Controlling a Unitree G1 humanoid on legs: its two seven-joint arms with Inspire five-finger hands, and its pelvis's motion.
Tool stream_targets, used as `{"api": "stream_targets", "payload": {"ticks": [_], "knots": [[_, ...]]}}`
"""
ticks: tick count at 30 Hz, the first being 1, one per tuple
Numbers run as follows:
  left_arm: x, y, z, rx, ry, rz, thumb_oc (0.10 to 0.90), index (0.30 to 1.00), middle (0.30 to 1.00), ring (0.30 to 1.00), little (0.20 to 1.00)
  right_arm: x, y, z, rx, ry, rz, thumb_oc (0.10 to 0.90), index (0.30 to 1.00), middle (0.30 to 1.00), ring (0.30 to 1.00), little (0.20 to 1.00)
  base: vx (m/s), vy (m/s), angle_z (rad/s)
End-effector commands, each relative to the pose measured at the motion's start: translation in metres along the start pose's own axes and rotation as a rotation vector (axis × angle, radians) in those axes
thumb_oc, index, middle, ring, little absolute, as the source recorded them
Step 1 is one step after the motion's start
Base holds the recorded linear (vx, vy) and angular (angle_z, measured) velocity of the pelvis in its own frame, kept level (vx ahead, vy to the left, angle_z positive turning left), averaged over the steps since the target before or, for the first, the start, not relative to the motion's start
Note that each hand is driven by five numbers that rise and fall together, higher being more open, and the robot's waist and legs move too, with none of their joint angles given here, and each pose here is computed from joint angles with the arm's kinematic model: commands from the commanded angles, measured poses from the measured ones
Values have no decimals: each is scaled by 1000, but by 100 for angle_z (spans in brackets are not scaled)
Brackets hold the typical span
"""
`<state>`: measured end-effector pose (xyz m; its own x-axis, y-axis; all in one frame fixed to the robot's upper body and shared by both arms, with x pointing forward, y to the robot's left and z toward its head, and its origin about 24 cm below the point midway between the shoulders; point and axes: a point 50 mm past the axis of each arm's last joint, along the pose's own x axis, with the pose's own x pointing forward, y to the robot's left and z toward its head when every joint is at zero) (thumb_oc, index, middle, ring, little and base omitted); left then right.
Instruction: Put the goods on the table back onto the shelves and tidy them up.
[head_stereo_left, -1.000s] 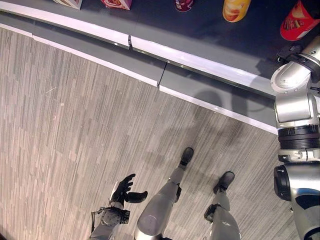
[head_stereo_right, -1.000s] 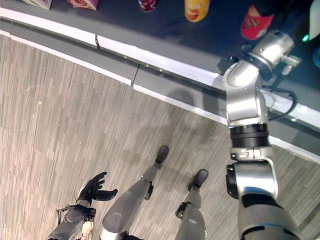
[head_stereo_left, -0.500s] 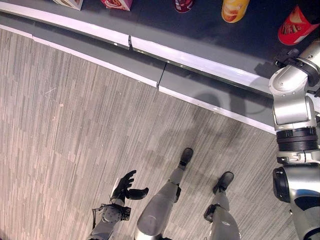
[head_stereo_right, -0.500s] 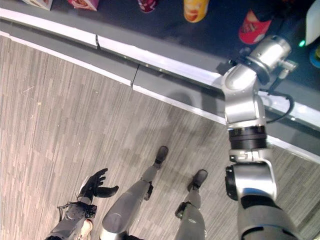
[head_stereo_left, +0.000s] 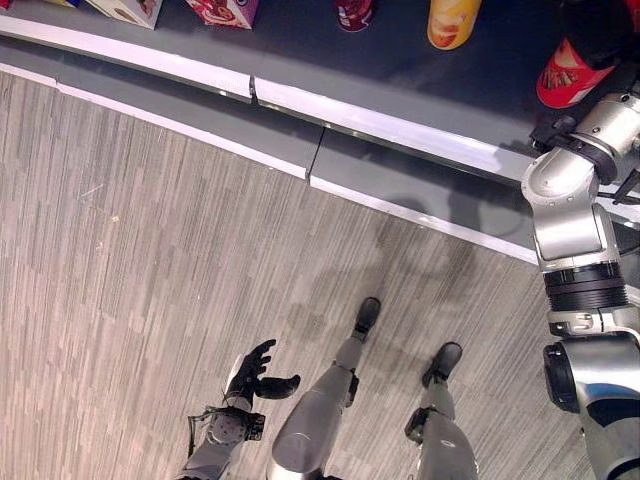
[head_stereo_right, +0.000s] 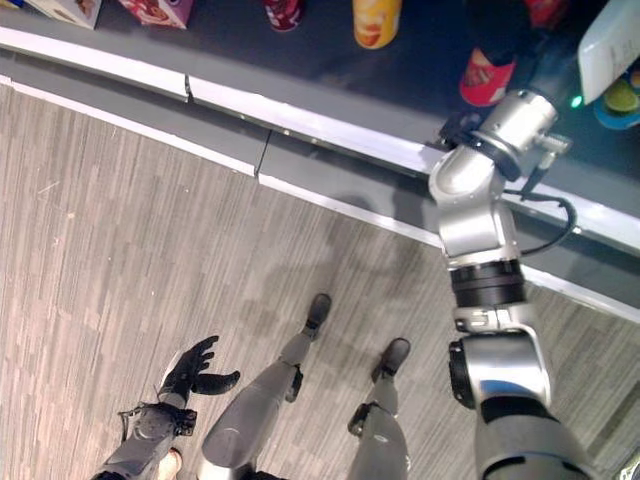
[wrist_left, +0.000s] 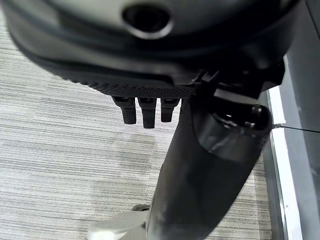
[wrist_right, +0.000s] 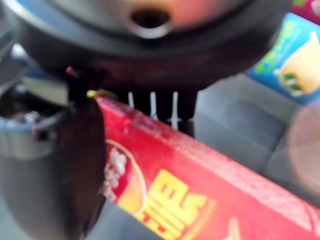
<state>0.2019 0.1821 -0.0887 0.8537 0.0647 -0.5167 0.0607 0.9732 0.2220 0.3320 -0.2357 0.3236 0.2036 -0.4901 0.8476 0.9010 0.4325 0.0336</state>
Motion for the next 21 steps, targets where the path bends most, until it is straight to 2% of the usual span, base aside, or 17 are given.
{"api": "stream_targets", "payload": {"ticks": [1, 10, 16, 20, 21], "knots": [[-8, 24, -19, 77, 52, 82, 800, 900, 900, 900, 900, 23, -19, 32, 75, -169, -115, 800, 900, 900, 900, 900, 0, 0, 0], [-8, 23, -21, 74, 70, 83, 800, 900, 900, 900, 900, 18, -21, 38, 109, -190, -114, 800, 900, 900, 900, 900, 0, 0, 0], [-8, 26, -26, 78, 102, 92, 800, 900, 900, 900, 900, 7, -32, 54, 178, -273, -104, 800, 900, 900, 900, 900, -11, -3, -8], [-10, 26, -35, 77, 156, 106, 800, 900, 900, 900, 900, -26, -36, 54, 250, -275, -8, 800, 900, 900, 900, 900, -14, 33, -11], [-11, 28, -41, 79, 193, 117, 800, 900, 900, 900, 900, -45, -36, 46, 300, -228, 71, 800, 900, 900, 900, 900, 13, 86, -23]]}}
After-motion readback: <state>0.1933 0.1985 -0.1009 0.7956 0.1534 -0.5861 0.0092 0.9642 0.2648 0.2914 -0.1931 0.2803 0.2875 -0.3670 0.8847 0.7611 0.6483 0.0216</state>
